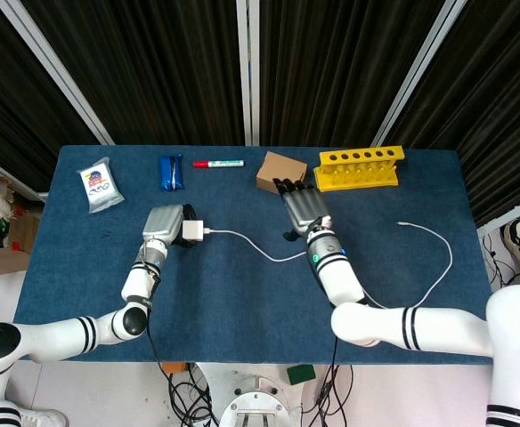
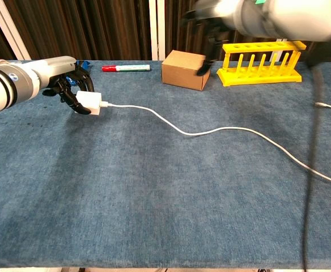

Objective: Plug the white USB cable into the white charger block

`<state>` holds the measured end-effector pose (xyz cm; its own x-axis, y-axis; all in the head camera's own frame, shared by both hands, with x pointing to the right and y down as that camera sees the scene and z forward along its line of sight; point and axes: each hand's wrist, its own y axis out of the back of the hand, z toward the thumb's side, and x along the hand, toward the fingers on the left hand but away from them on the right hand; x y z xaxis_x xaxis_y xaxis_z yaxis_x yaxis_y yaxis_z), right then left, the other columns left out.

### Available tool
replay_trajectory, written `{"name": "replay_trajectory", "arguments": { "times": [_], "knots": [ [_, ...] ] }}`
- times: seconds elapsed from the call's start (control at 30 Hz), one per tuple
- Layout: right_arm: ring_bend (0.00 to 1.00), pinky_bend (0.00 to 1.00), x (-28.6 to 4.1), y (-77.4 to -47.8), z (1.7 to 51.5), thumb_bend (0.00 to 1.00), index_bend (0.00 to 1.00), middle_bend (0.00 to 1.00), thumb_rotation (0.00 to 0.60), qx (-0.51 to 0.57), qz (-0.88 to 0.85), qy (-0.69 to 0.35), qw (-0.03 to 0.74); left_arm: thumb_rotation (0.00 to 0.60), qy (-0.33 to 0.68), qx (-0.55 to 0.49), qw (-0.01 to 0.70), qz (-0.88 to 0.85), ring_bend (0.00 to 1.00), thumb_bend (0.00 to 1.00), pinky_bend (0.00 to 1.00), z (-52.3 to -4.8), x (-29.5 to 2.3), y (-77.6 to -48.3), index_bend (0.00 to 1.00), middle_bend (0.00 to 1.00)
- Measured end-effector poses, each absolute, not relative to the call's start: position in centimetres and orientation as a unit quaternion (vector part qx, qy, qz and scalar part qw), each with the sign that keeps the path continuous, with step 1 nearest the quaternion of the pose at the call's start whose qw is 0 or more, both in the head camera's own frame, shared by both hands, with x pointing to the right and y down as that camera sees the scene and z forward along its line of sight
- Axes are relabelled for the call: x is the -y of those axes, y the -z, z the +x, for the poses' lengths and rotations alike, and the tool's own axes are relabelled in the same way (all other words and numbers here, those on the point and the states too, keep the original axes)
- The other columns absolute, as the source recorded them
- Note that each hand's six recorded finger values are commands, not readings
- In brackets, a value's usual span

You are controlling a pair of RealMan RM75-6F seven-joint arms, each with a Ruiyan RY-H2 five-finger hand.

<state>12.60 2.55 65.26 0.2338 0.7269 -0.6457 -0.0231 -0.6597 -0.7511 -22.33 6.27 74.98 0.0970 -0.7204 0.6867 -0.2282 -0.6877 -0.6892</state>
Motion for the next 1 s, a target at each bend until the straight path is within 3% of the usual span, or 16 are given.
{"name": "replay_trajectory", "arguments": {
  "times": [0.27, 0.53, 0.77, 1.0],
  "knots": [
    [0.11, 0.23, -3.3, -63.9, 19.4, 0.18, 0.0, 0.13, 0.6, 0.267, -0.689, -0.578, 0.347, 0.6, 0.576, -0.332, 0.258, -0.701, 0.26, 0.17, 0.48, -23.4, -6.6, -73.1, 0.29, 0.27],
    [0.09, 0.19, -5.3, -62.2, 26.9, 0.23, 0.0, 0.16, 0.6, 0.305, -0.665, -0.577, 0.363, 0.6, 0.572, -0.318, 0.356, -0.667, 0.19, 0.16, 0.27, -28.7, -6.9, -69.6, 0.29, 0.24],
    [0.03, 0.12, -8.2, -60.8, 33.7, 0.25, 0.0, 0.14, 0.6, 0.345, -0.67, -0.553, 0.356, 0.6, 0.561, -0.328, 0.389, -0.653, 0.16, 0.16, 0.23, -36.1, -9.4, -65.9, 0.29, 0.23],
    [0.0, 0.1, -14.2, -59.4, 42.5, 0.27, 0.0, 0.13, 0.6, 0.385, -0.65, -0.556, 0.348, 0.6, 0.583, -0.369, 0.393, -0.608, 0.16, 0.16, 0.23, -44.0, -15.3, -61.7, 0.29, 0.23]
  ]
}}
